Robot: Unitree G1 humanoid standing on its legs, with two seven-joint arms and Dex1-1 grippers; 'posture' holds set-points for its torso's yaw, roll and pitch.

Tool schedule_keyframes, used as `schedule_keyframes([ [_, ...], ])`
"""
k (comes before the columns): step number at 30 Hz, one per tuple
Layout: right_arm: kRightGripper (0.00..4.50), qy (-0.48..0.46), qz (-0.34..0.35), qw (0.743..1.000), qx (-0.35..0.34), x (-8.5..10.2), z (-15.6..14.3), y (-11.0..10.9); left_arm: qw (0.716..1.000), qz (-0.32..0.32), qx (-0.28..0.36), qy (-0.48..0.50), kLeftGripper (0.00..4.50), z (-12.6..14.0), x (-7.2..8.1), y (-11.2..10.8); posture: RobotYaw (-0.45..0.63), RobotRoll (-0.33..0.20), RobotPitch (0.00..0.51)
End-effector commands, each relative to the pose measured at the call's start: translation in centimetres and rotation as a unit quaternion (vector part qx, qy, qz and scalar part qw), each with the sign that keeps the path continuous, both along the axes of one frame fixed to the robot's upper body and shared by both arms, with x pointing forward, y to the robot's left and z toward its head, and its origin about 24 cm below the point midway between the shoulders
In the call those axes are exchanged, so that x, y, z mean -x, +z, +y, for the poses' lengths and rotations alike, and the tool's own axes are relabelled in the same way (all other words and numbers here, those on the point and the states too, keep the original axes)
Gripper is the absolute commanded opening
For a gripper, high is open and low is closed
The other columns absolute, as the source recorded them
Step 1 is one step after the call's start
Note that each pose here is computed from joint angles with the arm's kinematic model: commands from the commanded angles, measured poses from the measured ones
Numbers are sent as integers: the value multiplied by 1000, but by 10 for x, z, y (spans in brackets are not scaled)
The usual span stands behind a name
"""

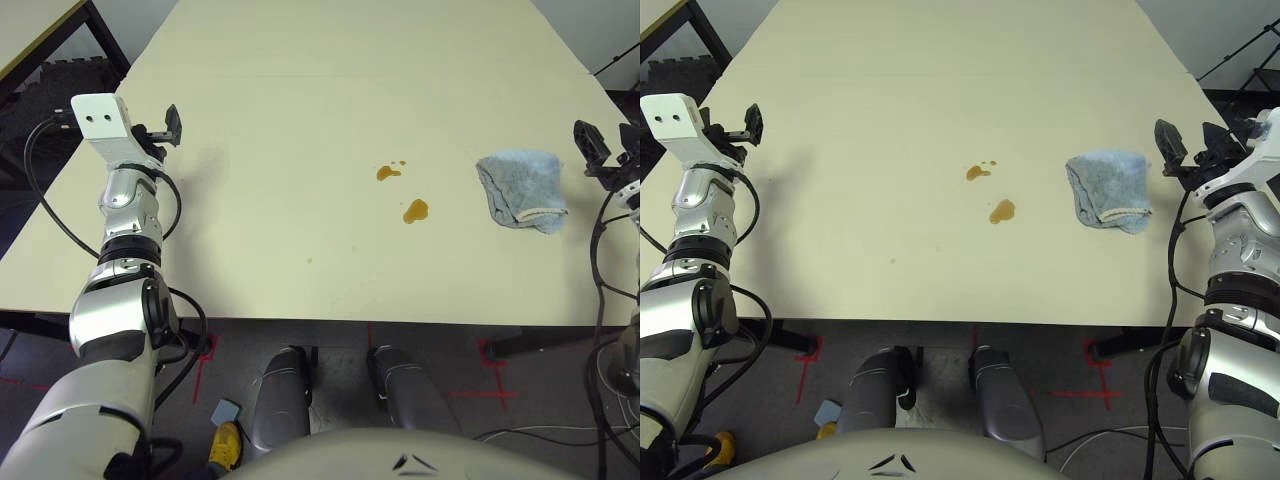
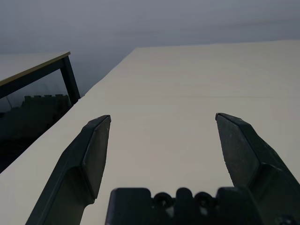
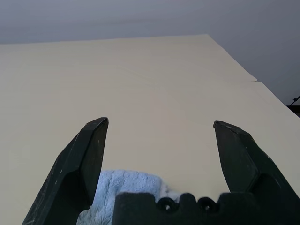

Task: Wipe the water off the table with a rag.

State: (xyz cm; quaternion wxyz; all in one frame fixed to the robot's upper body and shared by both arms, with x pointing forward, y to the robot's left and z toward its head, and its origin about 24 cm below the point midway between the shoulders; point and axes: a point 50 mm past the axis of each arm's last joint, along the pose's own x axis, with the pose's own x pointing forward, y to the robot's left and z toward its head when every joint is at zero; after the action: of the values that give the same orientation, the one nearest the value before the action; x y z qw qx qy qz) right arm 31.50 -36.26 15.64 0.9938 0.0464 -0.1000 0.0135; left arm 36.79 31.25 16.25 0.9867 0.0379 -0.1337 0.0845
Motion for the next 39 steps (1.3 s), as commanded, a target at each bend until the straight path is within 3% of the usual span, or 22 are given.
schedule_keyframes([
  [1,4477,-4,-6,1000,-2,-1,0,2,1000,8,-6,1,4500,2,1,-2,-175,0,165],
  [9,4477,-7,-3,1000,-1,-1,-1,3,1000,10,-7,-27,4500,-7,-2,-3,-187,0,166],
  [18,4477,-5,-4,1000,0,-4,3,6,988,11,-7,-154,4500,-27,-6,-1,-197,0,155],
  [28,4477,-10,5,1000,3,-7,2,4,915,28,-27,-402,4500,-65,7,-5,-194,0,145],
  [39,4477,-15,15,1000,5,-7,0,4,842,85,-55,-530,4500,-84,31,-16,-198,0,139],
])
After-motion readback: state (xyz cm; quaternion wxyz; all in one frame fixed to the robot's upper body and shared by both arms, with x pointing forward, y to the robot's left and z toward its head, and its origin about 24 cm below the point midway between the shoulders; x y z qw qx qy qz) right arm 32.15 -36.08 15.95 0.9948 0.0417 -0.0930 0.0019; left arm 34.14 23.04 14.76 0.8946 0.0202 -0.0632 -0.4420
